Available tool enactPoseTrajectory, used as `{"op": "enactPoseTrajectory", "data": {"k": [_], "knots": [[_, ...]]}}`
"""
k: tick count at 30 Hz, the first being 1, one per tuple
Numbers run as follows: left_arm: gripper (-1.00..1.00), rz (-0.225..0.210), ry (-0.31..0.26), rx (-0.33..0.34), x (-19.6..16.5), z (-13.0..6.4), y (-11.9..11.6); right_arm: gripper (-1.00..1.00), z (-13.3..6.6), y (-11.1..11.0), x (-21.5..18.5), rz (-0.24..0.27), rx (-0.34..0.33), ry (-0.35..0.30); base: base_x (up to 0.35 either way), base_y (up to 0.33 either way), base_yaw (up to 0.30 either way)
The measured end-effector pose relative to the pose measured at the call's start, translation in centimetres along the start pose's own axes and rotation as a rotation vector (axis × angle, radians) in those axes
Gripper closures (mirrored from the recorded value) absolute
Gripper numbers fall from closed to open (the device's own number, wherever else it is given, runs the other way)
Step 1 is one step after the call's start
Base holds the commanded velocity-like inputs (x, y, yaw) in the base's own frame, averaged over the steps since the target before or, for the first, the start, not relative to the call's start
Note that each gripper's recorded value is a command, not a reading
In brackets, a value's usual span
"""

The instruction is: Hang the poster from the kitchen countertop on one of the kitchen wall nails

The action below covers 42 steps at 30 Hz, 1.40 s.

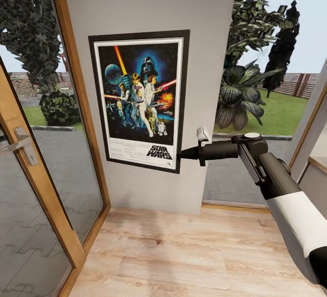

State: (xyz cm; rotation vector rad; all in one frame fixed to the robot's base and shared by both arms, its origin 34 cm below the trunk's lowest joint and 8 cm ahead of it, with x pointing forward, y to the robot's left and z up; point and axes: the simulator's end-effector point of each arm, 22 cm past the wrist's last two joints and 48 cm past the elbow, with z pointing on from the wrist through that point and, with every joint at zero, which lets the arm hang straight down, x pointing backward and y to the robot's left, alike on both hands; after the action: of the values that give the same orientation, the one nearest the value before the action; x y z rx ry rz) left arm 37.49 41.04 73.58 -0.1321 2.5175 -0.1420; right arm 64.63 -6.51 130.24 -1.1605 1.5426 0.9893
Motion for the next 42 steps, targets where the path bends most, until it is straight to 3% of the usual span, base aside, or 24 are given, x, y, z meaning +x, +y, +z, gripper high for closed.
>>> {"op": "enactPoseTrajectory", "data": {"k": [21, 29, 42], "knots": [[-1.00, 0.000, 0.000, 0.000, 0.0, 0.0, 0.0, 1.00, 0.1, 0.0, -0.4, -0.004, -0.002, -0.003, 0.000, 0.000, 0.000], [-1.00, 0.000, 0.000, 0.000, 0.0, 0.0, 0.0, 1.00, 0.1, 0.0, -2.8, -0.038, -0.004, -0.019, 0.000, 0.000, 0.000], [-1.00, 0.001, -0.001, 0.000, 0.0, 0.0, 0.0, 1.00, 0.2, -0.2, -3.4, -0.042, -0.003, -0.022, 0.000, 0.000, 0.000]]}}
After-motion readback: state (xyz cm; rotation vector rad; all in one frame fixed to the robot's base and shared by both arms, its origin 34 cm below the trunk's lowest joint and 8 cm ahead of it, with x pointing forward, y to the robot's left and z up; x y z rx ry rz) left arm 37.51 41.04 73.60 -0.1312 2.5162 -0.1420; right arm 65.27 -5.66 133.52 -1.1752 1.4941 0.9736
